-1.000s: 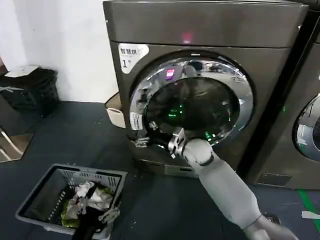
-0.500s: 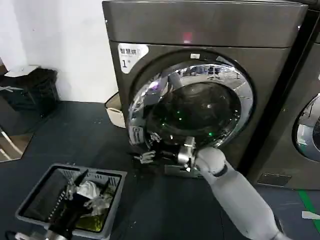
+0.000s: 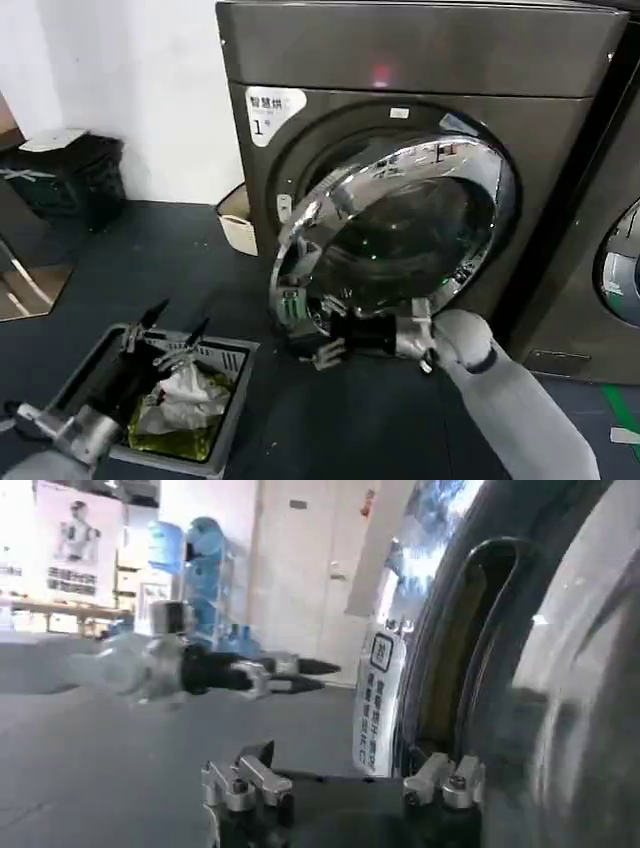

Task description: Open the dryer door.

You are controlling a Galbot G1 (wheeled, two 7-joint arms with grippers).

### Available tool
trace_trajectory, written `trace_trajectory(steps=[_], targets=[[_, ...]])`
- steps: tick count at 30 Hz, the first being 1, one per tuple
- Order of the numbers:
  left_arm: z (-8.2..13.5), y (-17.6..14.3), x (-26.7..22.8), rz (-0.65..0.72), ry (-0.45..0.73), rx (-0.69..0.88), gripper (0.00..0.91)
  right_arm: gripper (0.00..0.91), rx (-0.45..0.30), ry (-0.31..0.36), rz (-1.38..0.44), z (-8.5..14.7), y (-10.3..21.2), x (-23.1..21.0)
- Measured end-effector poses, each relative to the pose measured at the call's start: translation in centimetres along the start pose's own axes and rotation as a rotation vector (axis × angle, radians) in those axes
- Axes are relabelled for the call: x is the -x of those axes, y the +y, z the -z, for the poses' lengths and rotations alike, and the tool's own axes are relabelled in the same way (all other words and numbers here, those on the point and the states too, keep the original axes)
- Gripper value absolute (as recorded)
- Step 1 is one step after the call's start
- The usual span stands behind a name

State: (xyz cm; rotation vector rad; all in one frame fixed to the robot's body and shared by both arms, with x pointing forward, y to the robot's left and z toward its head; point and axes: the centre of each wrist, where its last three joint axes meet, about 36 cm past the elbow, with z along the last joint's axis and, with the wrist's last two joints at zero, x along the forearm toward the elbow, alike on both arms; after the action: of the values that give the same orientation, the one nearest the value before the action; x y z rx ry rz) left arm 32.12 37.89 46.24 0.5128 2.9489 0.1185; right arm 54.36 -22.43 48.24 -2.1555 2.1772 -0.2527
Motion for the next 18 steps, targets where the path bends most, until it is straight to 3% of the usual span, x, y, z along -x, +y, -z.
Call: trace_trajectory(steps=[8, 18], targets=[[-0.2, 2.9, 2.7, -0.08, 0.033, -0.031, 0.907, 0.907, 0.02, 0.015, 0.044, -1.2, 1.3, -2.5], [1.9, 6.0, 6.4, -0.164, 0.105, -0.061, 0.907, 0.907, 0.043, 0.036, 0.095, -2.7, 2.8, -6.0]])
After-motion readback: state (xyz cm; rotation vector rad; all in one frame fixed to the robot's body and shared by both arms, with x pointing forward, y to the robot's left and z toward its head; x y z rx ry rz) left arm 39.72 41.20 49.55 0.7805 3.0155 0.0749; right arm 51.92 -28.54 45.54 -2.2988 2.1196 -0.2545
